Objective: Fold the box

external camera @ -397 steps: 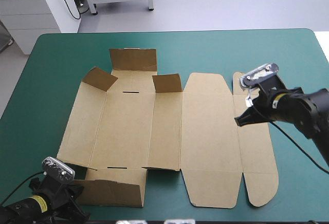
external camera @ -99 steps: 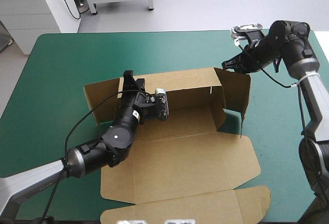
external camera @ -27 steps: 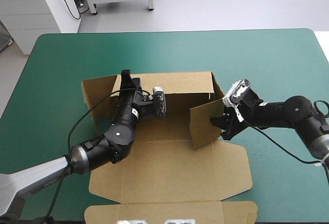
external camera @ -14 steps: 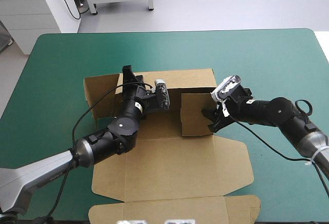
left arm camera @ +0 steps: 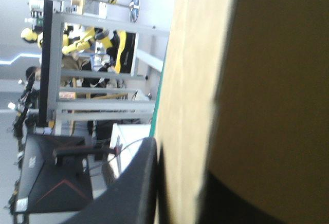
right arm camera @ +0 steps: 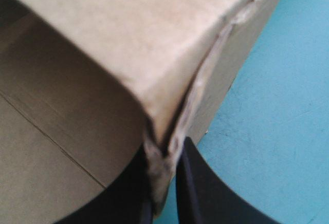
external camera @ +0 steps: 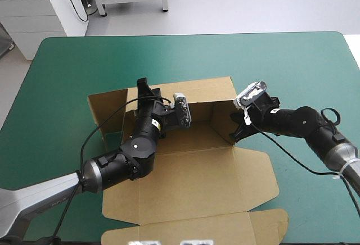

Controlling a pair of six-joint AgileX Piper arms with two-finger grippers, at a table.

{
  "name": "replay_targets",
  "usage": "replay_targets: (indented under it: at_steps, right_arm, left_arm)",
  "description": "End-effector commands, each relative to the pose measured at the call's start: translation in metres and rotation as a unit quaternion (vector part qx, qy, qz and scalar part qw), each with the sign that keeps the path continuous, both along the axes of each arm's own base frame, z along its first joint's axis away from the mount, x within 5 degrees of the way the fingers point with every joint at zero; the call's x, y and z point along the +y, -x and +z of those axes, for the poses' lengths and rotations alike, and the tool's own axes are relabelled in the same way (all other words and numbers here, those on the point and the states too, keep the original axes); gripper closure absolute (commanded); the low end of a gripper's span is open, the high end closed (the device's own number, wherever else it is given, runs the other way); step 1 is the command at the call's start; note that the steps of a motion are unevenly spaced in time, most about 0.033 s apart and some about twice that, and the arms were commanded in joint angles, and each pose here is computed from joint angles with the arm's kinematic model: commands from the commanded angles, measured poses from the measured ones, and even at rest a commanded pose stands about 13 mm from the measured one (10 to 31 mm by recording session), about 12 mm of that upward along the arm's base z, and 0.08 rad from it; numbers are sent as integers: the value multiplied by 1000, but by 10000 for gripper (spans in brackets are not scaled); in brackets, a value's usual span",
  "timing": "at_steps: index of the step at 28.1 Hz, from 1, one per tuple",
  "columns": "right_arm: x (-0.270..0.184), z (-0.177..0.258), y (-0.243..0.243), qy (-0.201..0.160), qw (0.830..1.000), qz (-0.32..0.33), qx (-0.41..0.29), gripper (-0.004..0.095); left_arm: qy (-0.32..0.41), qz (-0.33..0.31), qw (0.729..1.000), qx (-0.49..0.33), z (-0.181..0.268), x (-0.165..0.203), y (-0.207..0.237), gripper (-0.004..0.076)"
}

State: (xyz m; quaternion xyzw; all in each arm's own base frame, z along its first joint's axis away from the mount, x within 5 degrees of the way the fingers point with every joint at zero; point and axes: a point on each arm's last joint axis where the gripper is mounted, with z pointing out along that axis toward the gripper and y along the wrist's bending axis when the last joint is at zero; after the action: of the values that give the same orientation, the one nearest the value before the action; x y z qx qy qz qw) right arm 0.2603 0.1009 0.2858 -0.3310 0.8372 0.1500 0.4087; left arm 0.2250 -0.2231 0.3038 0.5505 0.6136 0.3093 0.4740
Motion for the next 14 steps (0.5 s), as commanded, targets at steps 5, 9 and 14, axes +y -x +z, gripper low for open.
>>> replay_targets:
  at_steps: [5,9,14]
  right_arm:
    - [3,17,-1,-32,999,-23,-25,923]
    - [-4,18,-6,-32,996,-76,-34,923]
    - [-11,20,-12,-20,991,-116,-56,923]
  left_arm:
    - [85,-102,990,-35,45,-11,35,309]
    - [95,-129,986,-39,52,-16,51,213]
    - [103,-178,978,-46,59,-27,79,214]
